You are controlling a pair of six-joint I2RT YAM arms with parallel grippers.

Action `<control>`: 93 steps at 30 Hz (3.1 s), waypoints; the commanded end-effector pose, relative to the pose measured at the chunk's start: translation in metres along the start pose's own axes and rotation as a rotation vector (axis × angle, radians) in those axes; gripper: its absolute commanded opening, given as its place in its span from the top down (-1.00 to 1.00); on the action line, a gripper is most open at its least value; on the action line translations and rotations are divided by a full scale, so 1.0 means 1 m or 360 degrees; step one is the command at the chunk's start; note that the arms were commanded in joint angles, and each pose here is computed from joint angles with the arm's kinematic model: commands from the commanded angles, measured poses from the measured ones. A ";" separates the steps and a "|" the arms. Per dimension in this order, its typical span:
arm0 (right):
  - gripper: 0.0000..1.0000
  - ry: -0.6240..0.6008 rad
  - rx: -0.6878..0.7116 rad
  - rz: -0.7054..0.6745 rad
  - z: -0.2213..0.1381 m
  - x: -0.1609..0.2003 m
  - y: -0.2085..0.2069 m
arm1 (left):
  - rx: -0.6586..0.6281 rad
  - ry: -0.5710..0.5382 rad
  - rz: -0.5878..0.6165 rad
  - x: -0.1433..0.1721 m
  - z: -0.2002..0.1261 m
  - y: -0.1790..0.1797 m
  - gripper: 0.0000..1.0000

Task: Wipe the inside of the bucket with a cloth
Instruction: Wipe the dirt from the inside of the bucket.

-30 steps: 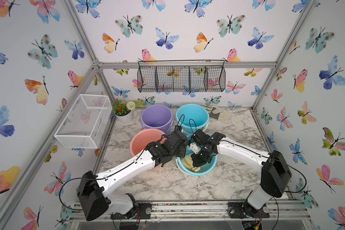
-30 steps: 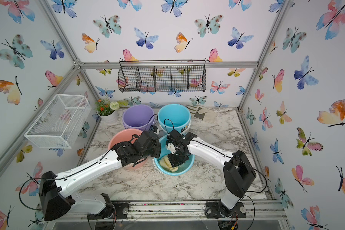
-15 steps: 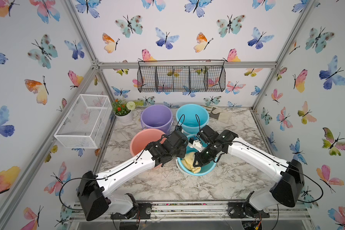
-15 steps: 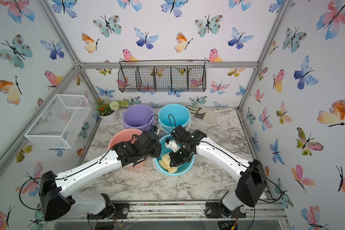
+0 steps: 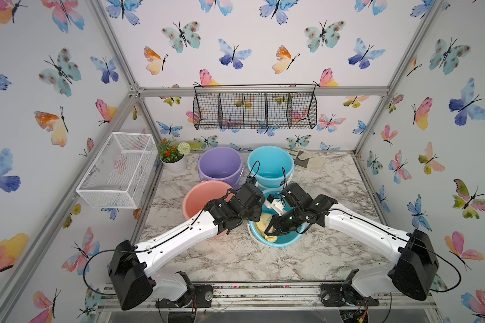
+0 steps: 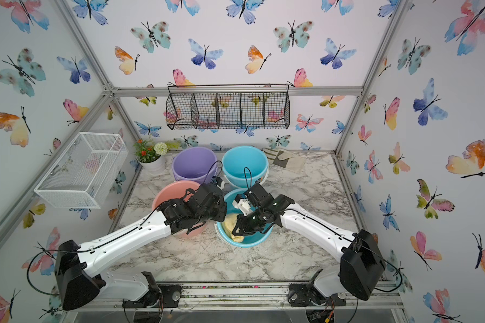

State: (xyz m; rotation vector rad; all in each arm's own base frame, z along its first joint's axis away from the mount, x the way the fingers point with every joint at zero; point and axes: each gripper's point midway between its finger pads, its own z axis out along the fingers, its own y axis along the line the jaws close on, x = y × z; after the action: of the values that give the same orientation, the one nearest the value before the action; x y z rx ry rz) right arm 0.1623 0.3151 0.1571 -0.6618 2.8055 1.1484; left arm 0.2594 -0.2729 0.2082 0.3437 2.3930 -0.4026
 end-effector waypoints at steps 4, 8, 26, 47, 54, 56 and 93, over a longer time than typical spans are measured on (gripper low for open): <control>0.97 -0.0072 -0.0064 0.0102 0.028 -0.016 -0.010 | 0.0095 -0.0045 -0.0027 -0.010 -0.002 -0.014 1.00; 0.97 -0.0064 0.0073 0.0135 0.049 -0.024 -0.036 | 0.0112 -0.0043 -0.0029 -0.011 -0.003 -0.017 1.00; 0.97 0.0228 0.0630 0.0233 0.118 -0.003 -0.146 | 0.0127 -0.0050 -0.0040 -0.012 -0.008 -0.016 1.00; 0.97 -0.0212 -0.0029 0.0213 0.005 -0.034 0.005 | 0.0051 -0.0054 -0.0099 -0.008 -0.004 -0.006 1.00; 0.96 -0.0567 -0.0348 0.0463 -0.016 -0.052 0.024 | 0.0067 -0.0050 -0.0141 -0.009 -0.002 -0.007 1.00; 0.97 -0.0676 -0.0391 0.0527 -0.025 -0.058 0.025 | 0.0079 -0.0043 -0.0147 -0.008 -0.002 -0.008 1.00; 0.97 -0.0652 0.0569 0.0383 0.087 -0.071 -0.093 | 0.0207 -0.0034 -0.0166 -0.009 -0.004 -0.023 1.00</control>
State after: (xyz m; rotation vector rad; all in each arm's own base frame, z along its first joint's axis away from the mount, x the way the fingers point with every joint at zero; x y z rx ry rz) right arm 0.2542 0.3489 0.0650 0.0053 2.6195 0.7944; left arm 0.2590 -0.2783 0.2028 0.2527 2.4274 -0.4905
